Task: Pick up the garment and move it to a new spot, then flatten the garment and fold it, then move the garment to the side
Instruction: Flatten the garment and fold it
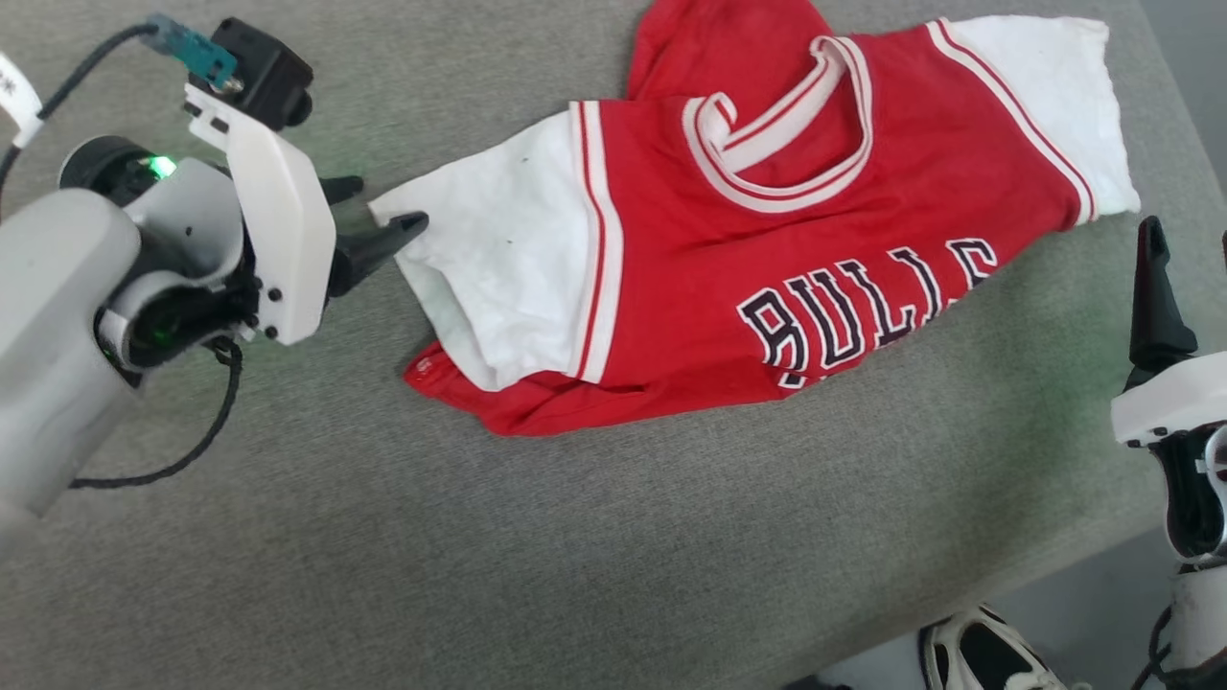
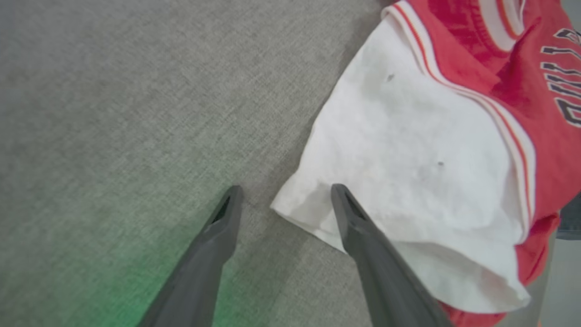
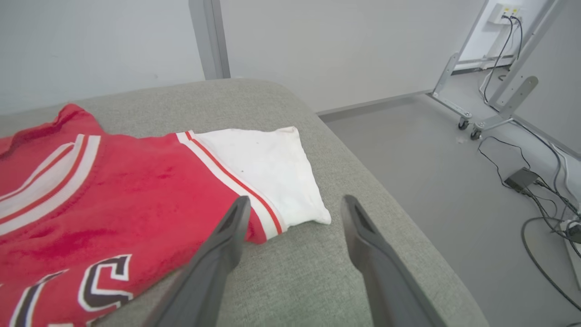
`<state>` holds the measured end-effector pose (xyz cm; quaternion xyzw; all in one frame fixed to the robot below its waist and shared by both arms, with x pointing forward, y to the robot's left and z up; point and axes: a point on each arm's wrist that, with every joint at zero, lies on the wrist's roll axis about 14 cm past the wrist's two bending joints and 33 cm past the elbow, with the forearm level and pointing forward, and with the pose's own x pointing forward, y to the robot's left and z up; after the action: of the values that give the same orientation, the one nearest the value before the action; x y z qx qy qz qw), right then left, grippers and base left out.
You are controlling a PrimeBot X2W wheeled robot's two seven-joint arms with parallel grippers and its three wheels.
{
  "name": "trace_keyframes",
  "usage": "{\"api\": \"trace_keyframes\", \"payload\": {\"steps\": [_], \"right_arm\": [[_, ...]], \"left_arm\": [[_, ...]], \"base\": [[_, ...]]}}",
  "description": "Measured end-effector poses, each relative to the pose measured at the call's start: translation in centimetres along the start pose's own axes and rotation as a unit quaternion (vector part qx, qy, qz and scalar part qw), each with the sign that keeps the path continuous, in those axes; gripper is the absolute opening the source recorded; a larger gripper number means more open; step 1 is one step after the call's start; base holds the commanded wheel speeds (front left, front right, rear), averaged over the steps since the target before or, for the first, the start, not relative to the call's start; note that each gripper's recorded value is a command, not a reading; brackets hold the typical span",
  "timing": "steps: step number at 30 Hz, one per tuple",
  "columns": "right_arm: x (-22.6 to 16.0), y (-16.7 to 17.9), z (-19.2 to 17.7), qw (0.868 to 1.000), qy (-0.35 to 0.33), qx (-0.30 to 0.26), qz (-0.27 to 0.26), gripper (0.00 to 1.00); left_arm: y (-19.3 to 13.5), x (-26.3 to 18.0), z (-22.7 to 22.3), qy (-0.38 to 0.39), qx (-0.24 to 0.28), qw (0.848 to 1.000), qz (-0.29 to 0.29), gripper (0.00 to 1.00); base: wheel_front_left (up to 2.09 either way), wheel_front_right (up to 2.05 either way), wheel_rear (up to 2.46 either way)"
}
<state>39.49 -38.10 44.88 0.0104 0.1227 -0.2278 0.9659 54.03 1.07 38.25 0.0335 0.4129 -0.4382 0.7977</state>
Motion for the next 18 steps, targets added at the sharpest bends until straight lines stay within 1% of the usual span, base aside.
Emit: {"api": "trace_keyframes", "payload": {"steps": [2, 3, 4, 5, 8, 11, 14, 18], "right_arm": [[-0.1, -0.3, -0.3, 1.0, 0.004, -0.002, -0.004, 1.0], [-0.1, -0.4, -0.4, 1.0, 0.006, -0.004, -0.006, 1.0], [-0.1, -0.5, -0.4, 1.0, 0.007, -0.004, -0.007, 1.0], [-0.1, -0.5, -0.5, 1.0, 0.007, -0.004, -0.008, 1.0], [0.2, -0.2, -0.4, 1.0, 0.005, -0.005, -0.004, 1.0], [0.7, 0.5, 0.1, 1.0, -0.002, -0.01, 0.007, 1.0], [1.3, 1.7, 0.5, 1.0, -0.006, -0.012, 0.023, 1.0], [1.9, 3.6, 1.1, 0.999, -0.011, -0.013, 0.047, 1.0]], "left_arm": [[-0.1, 0.6, 0.0, 0.008, -0.007, 1.0, -0.01, 1.0], [-0.3, 0.8, 0.0, 0.008, -0.012, 1.0, -0.017, 0.45], [-0.4, 1.0, 0.1, 0.007, -0.012, 1.0, -0.02, 0.2], [-0.5, 1.0, 0.2, 0.003, -0.016, 1.0, -0.022, 0.0], [-0.6, 0.6, -0.1, -0.001, -0.025, 0.999, -0.024, 0.0], [-0.1, -0.2, 0.1, -0.024, -0.042, 0.999, -0.017, 0.0], [2.1, -2.1, 0.3, -0.054, -0.052, 0.997, 0.021, 0.0], [5.7, -5.8, -0.2, -0.086, -0.072, 0.99, 0.083, 0.0]], "base": [[0.0, 0.0, 0.0], [0.0, 0.0, 0.0], [0.0, 0.0, 0.0], [0.0, 0.0, 0.0], [0.0, 0.0, 0.0], [0.0, 0.0, 0.0], [0.0, 0.0, 0.0], [0.0, 0.0, 0.0]]}}
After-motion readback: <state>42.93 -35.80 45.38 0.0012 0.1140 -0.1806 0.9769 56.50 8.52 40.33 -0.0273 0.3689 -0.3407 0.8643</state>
